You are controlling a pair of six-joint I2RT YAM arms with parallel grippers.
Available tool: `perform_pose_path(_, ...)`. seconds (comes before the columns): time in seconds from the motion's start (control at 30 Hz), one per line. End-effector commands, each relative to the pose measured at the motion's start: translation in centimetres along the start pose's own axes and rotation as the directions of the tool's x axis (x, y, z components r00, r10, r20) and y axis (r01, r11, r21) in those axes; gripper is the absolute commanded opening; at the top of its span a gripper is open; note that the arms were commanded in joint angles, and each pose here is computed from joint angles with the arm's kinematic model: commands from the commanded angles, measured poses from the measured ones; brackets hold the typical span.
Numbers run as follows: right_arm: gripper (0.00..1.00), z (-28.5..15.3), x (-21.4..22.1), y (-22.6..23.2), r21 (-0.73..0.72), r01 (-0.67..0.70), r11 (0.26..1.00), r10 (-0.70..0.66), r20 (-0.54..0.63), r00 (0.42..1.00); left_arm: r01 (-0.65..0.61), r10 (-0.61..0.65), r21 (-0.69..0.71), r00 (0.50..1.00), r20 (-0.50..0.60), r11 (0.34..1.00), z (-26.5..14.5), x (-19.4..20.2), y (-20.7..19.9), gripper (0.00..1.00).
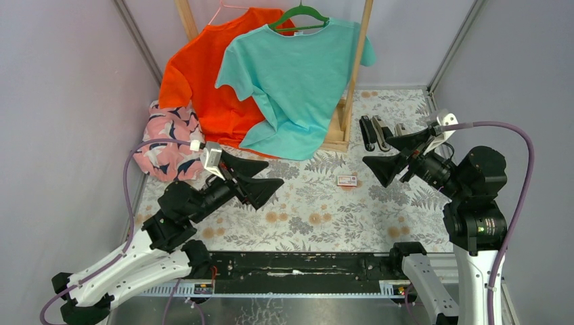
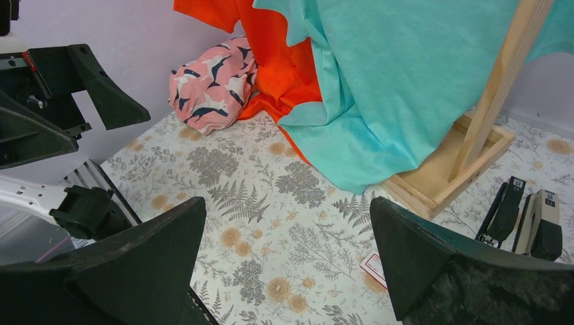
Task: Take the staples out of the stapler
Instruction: Reset both arms
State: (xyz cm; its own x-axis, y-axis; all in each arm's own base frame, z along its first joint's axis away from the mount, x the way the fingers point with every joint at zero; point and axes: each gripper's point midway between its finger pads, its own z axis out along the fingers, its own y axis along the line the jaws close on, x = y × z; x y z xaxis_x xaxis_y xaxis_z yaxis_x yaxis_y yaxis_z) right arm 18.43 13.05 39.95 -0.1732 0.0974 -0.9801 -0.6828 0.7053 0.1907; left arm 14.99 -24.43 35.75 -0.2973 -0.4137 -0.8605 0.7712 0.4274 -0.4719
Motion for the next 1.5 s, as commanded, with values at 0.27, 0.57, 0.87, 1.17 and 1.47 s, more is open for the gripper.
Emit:
perform_pose_path(0.27, 0.99, -0.1, -1.2, 0.8, -0.031, 0.009, 0.999, -0.008, 0.044, 0.999, 0.018, -0.024, 0.119, 0.999, 0.046, 0.993, 0.0, -1.9, -2.7, 1.00)
perform_pose_path(0.57, 0.99, -0.4, -0.7, 1.4, -0.048, 0.002, 0.999, 0.000, 0.035, 0.999, 0.018, -0.024, 0.128, 0.999, 0.040, 0.992, -0.2, -1.5, -2.7, 1.00)
perform_pose_path(0.87, 0.99, -0.6, -1.1, 1.8, -0.064, 0.003, 0.998, 0.000, 0.038, 0.999, 0.008, -0.011, 0.093, 0.999, 0.034, 0.996, -0.5, -1.4, -2.1, 1.00)
perform_pose_path(1.17, 0.99, -0.5, -1.0, 1.8, -0.064, 0.002, 0.998, 0.000, 0.032, 0.999, -0.012, 0.010, 0.058, 0.999, 0.039, 0.998, -0.9, -1.6, -1.4, 1.00)
perform_pose_path(1.47, 0.99, -0.5, -1.1, 1.8, -0.065, 0.004, 0.998, -0.002, 0.031, 1.000, -0.021, 0.020, 0.047, 0.999, 0.033, 0.999, -0.7, -1.5, -1.2, 1.00)
